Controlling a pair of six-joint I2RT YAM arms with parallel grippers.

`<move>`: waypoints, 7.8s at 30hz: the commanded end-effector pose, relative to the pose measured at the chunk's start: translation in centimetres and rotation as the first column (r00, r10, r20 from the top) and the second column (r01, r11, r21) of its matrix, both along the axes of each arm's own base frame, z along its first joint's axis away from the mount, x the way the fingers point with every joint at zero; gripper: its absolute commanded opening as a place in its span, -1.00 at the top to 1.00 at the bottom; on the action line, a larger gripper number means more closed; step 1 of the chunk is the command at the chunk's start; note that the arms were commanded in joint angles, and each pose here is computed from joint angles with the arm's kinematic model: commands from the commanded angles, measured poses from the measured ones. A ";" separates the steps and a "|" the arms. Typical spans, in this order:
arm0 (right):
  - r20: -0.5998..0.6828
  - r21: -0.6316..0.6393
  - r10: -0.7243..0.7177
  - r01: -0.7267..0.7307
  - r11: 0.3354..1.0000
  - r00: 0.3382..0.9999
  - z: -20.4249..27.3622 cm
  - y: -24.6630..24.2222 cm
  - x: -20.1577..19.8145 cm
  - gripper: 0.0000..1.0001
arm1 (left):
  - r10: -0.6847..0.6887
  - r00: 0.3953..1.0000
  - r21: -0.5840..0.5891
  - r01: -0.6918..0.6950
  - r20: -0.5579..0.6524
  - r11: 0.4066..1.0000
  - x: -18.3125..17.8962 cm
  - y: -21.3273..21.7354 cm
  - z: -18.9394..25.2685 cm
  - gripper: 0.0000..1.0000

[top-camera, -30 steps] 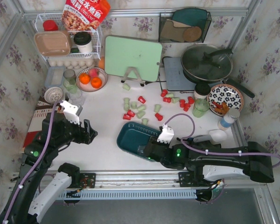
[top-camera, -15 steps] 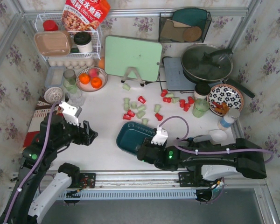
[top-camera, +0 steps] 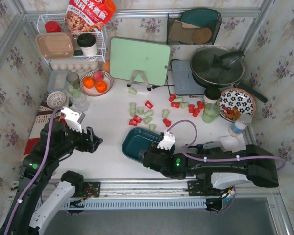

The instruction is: Mix the coffee capsules in the storage basket

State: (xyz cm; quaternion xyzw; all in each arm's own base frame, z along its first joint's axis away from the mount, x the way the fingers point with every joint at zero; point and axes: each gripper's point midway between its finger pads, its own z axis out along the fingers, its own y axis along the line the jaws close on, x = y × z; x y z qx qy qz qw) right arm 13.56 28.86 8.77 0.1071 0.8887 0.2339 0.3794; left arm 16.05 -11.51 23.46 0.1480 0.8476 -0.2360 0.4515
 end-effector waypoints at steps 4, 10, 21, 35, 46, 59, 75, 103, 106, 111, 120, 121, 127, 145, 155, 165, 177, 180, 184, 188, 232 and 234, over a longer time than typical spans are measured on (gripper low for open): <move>0.174 -0.022 0.039 -0.036 0.999 0.984 2.4 0.2 1.9 -0.01 | 0.015 1.000 0.005 -0.015 -0.004 1.000 0.7 0.0 -0.2 -0.48; 0.229 -0.070 0.109 -0.095 0.993 0.967 3.2 1.3 2.7 -0.01 | 0.045 0.999 0.022 -0.044 -0.020 0.999 1.3 0.4 -0.6 -0.48; 0.180 -0.154 0.259 -0.232 0.960 0.949 2.1 4.2 3.8 0.07 | 0.052 0.997 0.005 -0.052 -0.053 0.999 1.7 0.4 -0.9 -0.47; 0.146 -0.372 0.346 -0.273 0.887 0.927 2.3 4.9 5.3 1.00 | 0.048 0.998 -0.006 -0.048 -0.049 0.999 1.6 0.3 -0.7 -0.48; 0.362 -0.618 0.267 0.016 0.786 0.893 12.3 -1.4 11.5 1.00 | 0.051 0.998 -0.009 -0.052 -0.039 0.999 1.6 0.4 -0.5 -0.48; 0.665 -0.549 -0.084 0.562 0.619 0.742 22.5 -18.0 18.5 1.00 | 0.042 0.998 -0.018 -0.043 -0.043 0.999 1.5 0.2 -0.5 -0.48; 0.591 -0.450 -0.298 0.613 0.649 0.749 17.1 -29.0 23.8 1.00 | 0.028 0.996 -0.021 -0.030 -0.083 0.999 1.8 -0.3 -1.1 -0.48; 0.376 -0.479 -0.349 0.503 0.719 0.858 6.4 -30.2 25.8 1.00 | 0.040 0.990 -0.004 -0.041 -0.136 0.999 2.5 -0.3 -2.1 -0.49; 0.368 -0.486 -0.353 0.501 0.716 0.860 5.8 -30.2 25.6 1.00 | 0.041 0.990 -0.004 -0.042 -0.138 0.999 2.6 -0.3 -2.1 -0.49; 0.367 -0.501 -0.360 0.508 0.700 0.858 5.6 -30.6 25.5 1.00 | 0.042 0.989 -0.004 -0.043 -0.141 0.999 2.6 -0.3 -2.2 -0.49; 0.345 -0.530 -0.366 0.502 0.683 0.864 4.5 -31.2 25.8 0.94 | 0.045 0.989 -0.002 -0.045 -0.143 0.999 2.6 -0.3 -2.2 -0.49; 0.342 -0.533 -0.367 0.500 0.683 0.865 4.3 -31.2 25.9 0.90 | 0.044 0.989 -0.003 -0.045 -0.143 0.999 2.6 -0.3 -2.2 -0.49; 0.339 -0.529 -0.373 0.503 0.684 0.864 4.7 -31.2 26.0 0.30 | 0.044 0.988 -0.003 -0.045 -0.147 0.999 2.6 -0.3 -2.3 -0.49; 0.494 -0.367 -0.364 0.569 0.736 0.790 14.9 -29.5 23.9 -0.35 | 0.064 0.983 0.008 -0.063 -0.171 0.998 3.1 0.0 -2.8 -0.49; 0.589 -0.333 -0.267 0.530 0.780 0.763 17.0 -25.7 22.2 -0.40 | 0.106 0.974 0.036 -0.101 -0.198 0.994 3.7 0.6 -3.3 -0.49; 0.644 -0.342 0.033 0.248 0.906 0.765 10.5 -19.0 20.5 -0.46 | 0.184 0.954 0.091 -0.167 -0.238 0.982 4.6 1.6 -4.6 -0.48; 0.715 -0.228 -0.077 0.335 0.914 0.695 11.0 -20.9 18.4 -0.42 | 0.101 0.969 0.228 -0.048 -0.226 0.972 5.6 -4.5 -8.1 -0.29; 0.713 -0.217 -0.077 0.325 0.920 0.696 10.9 -20.7 18.2 -0.42 | 0.080 0.968 0.322 0.001 -0.237 0.947 6.6 -6.0 -9.6 -0.29; 0.705 -0.220 -0.069 0.311 0.925 0.706 10.9 -20.4 18.3 -0.42 | 0.044 0.963 0.349 0.054 -0.266 0.936 7.4 -8.1 -10.8 -0.29; 0.703 -0.217 -0.070 0.308 0.926 0.707 11.0 -20.4 18.2 -0.42 | -0.003 0.953 0.353 0.115 -0.304 0.928 7.5 -10.0 -12.6 -0.28; 0.685 -0.225 -0.058 0.286 0.931 0.726 10.5 -19.9 18.5 -0.42 | 0.639 0.769 0.294 -0.608 -0.012 0.737 10.1 5.1 -5.4 1.00; 0.685 -0.225 -0.057 0.286 0.931 0.726 10.5 -19.9 18.4 -0.42 | 0.684 0.729 0.229 -0.665 -0.004 0.711 10.6 5.6 -5.9 1.00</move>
